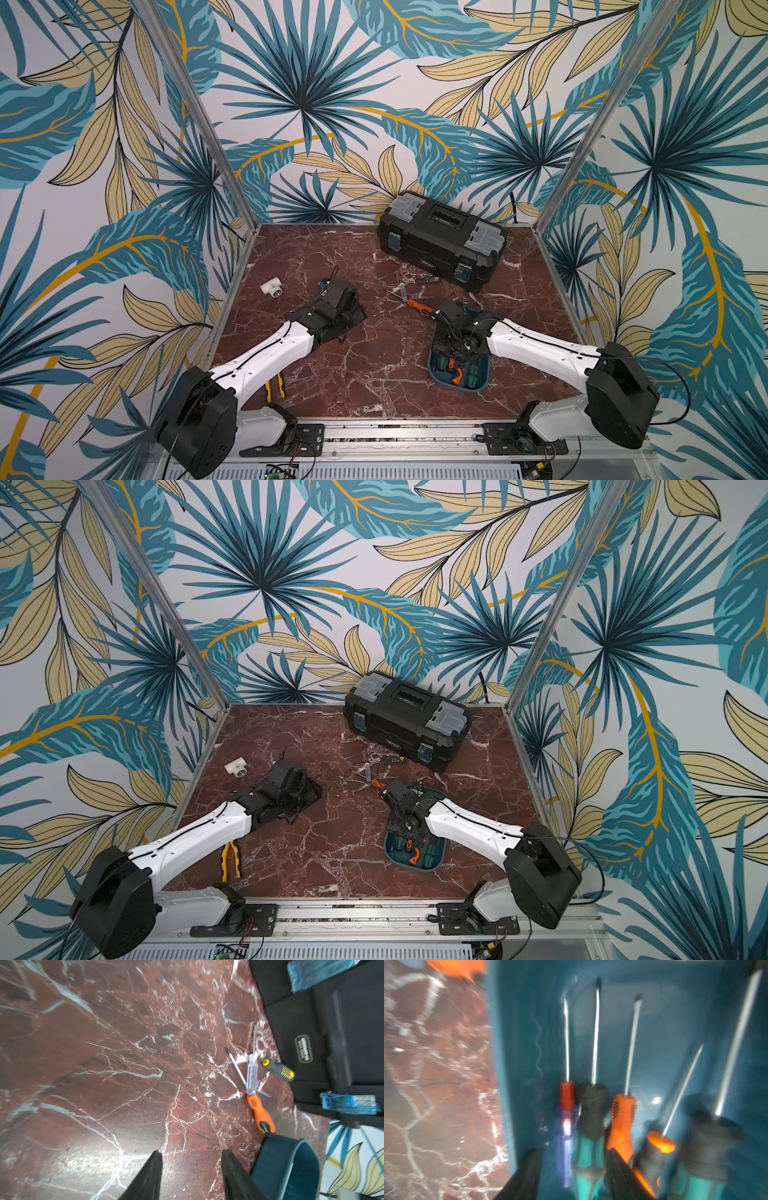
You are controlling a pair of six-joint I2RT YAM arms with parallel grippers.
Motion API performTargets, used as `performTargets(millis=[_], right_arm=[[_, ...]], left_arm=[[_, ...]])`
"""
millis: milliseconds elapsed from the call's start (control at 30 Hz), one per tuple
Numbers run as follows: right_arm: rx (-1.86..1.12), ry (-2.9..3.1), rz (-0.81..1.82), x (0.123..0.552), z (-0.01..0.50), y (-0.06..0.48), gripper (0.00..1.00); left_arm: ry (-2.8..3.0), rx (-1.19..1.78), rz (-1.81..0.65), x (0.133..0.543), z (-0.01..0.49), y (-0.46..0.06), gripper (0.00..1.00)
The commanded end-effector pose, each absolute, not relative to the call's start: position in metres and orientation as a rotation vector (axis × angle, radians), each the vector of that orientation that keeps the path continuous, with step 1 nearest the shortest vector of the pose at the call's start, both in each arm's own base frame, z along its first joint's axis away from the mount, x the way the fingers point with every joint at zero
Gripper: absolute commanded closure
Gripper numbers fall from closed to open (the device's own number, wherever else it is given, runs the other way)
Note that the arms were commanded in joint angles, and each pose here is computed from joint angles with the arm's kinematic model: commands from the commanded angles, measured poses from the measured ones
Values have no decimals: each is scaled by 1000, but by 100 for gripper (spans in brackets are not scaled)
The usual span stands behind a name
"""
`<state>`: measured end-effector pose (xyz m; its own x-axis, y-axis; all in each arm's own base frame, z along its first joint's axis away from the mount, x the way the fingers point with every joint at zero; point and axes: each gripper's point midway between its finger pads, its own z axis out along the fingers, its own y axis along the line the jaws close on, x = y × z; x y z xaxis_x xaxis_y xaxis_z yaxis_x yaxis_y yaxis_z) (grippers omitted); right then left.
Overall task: Put the screwdriver on the desktop into the storage box
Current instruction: Place the screwdriver in the storage box, then pick up the screwdriver from the center of the board.
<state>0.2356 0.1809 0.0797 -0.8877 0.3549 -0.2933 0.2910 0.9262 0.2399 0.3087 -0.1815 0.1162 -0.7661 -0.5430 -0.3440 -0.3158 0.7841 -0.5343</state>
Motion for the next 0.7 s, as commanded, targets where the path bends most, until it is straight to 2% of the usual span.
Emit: performTargets(millis=[0, 133, 300, 667], right_arm=[[441, 2586, 255, 250, 126, 165, 44], [434, 2476, 219, 250, 150, 144, 43], [460, 2511, 207, 236, 138, 134, 42], [463, 2525, 200, 232, 133, 132, 42]], left_arm=[[2461, -471, -729, 333, 146, -222, 50], [2538, -359, -736, 354, 140, -265, 50], [2641, -242, -661, 379, 125, -302, 51], [2758, -168, -332, 410, 80, -305, 53]])
